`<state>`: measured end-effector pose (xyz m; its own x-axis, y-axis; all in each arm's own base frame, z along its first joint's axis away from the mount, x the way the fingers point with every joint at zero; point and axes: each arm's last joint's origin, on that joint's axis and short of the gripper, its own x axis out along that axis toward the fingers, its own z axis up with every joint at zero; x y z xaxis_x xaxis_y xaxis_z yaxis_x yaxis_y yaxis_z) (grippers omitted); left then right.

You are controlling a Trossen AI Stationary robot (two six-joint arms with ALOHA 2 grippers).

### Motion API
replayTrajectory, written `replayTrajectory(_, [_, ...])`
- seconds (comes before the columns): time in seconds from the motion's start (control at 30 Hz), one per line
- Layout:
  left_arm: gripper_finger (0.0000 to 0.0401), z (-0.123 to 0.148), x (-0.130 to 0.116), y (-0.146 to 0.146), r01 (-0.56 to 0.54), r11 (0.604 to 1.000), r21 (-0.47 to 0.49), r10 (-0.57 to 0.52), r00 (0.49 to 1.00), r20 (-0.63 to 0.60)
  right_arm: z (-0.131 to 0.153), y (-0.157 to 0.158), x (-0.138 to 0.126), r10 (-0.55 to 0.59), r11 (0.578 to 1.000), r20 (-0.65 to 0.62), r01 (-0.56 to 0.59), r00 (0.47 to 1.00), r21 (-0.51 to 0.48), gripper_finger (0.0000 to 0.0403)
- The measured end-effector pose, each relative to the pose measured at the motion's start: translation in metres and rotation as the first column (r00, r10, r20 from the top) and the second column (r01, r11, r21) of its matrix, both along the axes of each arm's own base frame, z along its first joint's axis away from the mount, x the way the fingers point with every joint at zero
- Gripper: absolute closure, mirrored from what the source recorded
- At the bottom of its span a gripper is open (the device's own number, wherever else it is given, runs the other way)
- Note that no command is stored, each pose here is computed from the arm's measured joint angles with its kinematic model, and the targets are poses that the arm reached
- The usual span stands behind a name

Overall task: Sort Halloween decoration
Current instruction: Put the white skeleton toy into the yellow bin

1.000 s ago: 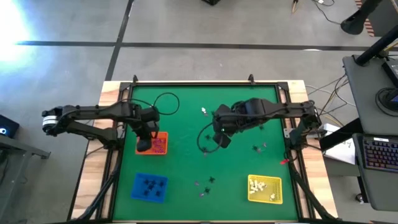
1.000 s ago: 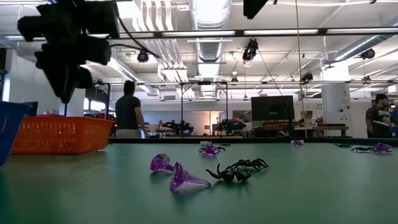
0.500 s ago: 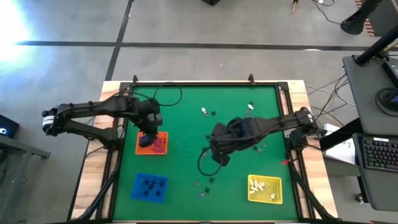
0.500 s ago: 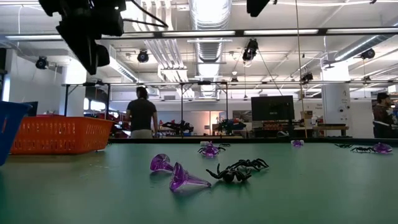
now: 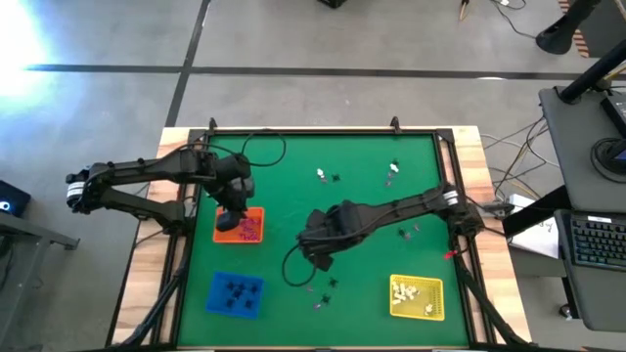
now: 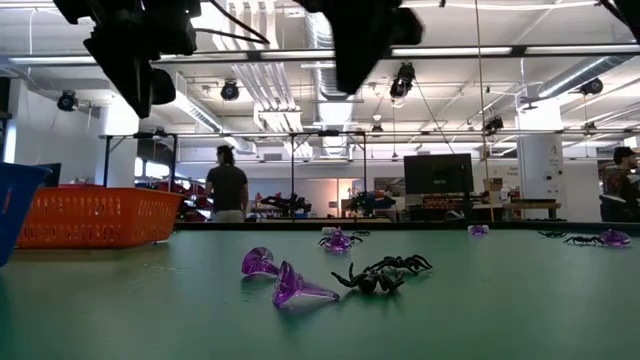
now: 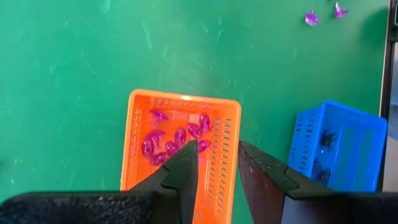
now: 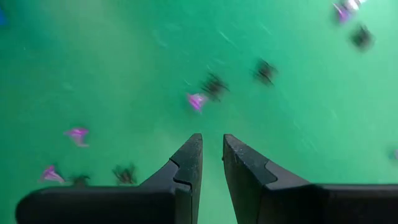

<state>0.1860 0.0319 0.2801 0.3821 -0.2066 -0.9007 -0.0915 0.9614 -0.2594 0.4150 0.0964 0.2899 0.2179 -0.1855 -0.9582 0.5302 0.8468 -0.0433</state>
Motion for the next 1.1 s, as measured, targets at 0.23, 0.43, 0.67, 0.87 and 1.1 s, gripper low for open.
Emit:
replayTrajectory(0.23, [0.0305, -0.002, -0.005, -0.001, 0.000, 1.000, -0.013, -0.001, 0.998, -0.059, -0.004, -0.001, 0.023, 0.094, 0.994, 0.022, -0.093, 0.995, -0.057, 0.0346])
replayTrajectory(0.43, [0.0305, -0.002, -0.006, -0.001, 0.000, 1.000, -0.014, -0.001, 0.998, -0.061, 0.000, -0.008, 0.031, 0.059, 0.998, 0.076, -0.059, 0.995, -0.003, 0.0346])
replayTrajectory(0.67, [0.0305, -0.002, -0.006, -0.001, 0.000, 1.000, -0.013, -0.001, 0.998, -0.060, 0.000, -0.012, 0.034, 0.060, 0.996, 0.095, -0.054, 0.994, -0.071, 0.0332])
replayTrajectory(0.87, [0.0305, -0.002, -0.006, -0.001, 0.000, 1.000, -0.014, -0.001, 0.998, -0.061, 0.000, -0.021, 0.031, 0.081, 0.983, 0.039, -0.074, 0.996, -0.171, 0.0271])
replayTrajectory(1.1, [0.0305, -0.002, -0.006, -0.001, -0.001, 1.000, -0.014, 0.000, 0.998, -0.061, 0.002, -0.069, 0.017, -0.121, 0.971, -0.067, 0.104, 0.990, -0.215, 0.0233])
